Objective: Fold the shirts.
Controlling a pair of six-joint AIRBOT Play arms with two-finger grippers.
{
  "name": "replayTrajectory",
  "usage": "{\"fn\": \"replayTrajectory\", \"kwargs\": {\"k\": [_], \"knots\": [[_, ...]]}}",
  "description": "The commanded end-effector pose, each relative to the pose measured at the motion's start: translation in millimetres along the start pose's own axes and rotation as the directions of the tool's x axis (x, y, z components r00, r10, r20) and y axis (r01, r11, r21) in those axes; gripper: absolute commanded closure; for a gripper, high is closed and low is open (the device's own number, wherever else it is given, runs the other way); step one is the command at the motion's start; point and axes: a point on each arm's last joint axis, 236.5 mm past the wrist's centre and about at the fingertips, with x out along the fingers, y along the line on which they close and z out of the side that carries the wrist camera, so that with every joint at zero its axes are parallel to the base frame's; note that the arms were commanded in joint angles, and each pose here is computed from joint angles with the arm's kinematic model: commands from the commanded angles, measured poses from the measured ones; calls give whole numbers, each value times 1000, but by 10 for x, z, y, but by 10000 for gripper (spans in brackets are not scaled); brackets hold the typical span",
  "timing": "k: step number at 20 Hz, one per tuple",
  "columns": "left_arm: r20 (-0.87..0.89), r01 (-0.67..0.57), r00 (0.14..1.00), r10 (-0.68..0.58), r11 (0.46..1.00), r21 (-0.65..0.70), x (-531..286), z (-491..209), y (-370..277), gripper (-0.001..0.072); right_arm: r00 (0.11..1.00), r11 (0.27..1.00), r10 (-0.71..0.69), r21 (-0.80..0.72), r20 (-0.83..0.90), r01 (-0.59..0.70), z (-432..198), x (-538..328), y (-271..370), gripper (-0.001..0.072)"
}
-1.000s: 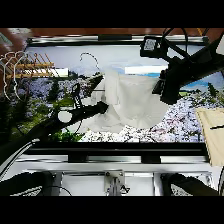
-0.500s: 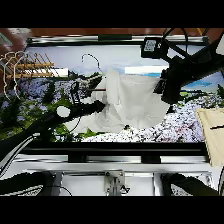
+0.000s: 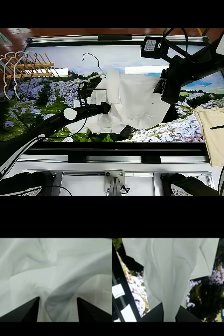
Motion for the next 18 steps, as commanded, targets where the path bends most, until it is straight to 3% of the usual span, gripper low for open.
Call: {"fn": "replayTrajectory", "kwargs": {"k": [1, 3, 5, 7, 8, 10, 12, 13, 18], "knots": [[40, 13, 999, -18, 992, 122, -33, 161, -114, 174, 1000, 1000, 2, -1, -2, -2, -5, -2, 7, 642], [10, 20, 1000, -23, 972, 236, 6, 77, -123, 176, 1000, 1000, 1, 0, -4, -1, -10, -2, 4, 642], [-20, 21, 1000, -16, 967, 253, 63, -16, -76, 179, 1000, 1000, 1, 0, -4, -1, -10, -3, 4, 642], [2, 0, 1000, 0, 968, 252, 88, 25, -24, 265, 1000, 1000, 1, 0, -4, -1, -11, -3, 4, 642], [24, -16, 1000, 10, 968, 251, 92, 74, 2, 267, 1000, 1000, 1, 0, -4, -1, -10, -3, 4, 642], [67, -45, 997, 29, 967, 249, 95, 173, 54, 374, 1000, 1000, 1, 0, -4, -1, -10, -3, 4, 642], [75, -52, 997, 34, 967, 248, 97, 192, 72, 572, 1000, 1000, 0, 0, -4, 0, -11, -3, 3, 642], [77, -54, 996, 36, 968, 247, 94, 201, 78, 624, 1000, 1000, -1, 0, -7, 1, -16, -3, 0, 642], [43, -31, 999, 20, 962, 272, -134, 343, 169, 653, 998, 999, -34, 10, -51, 35, -124, -8, -80, 642]]}}
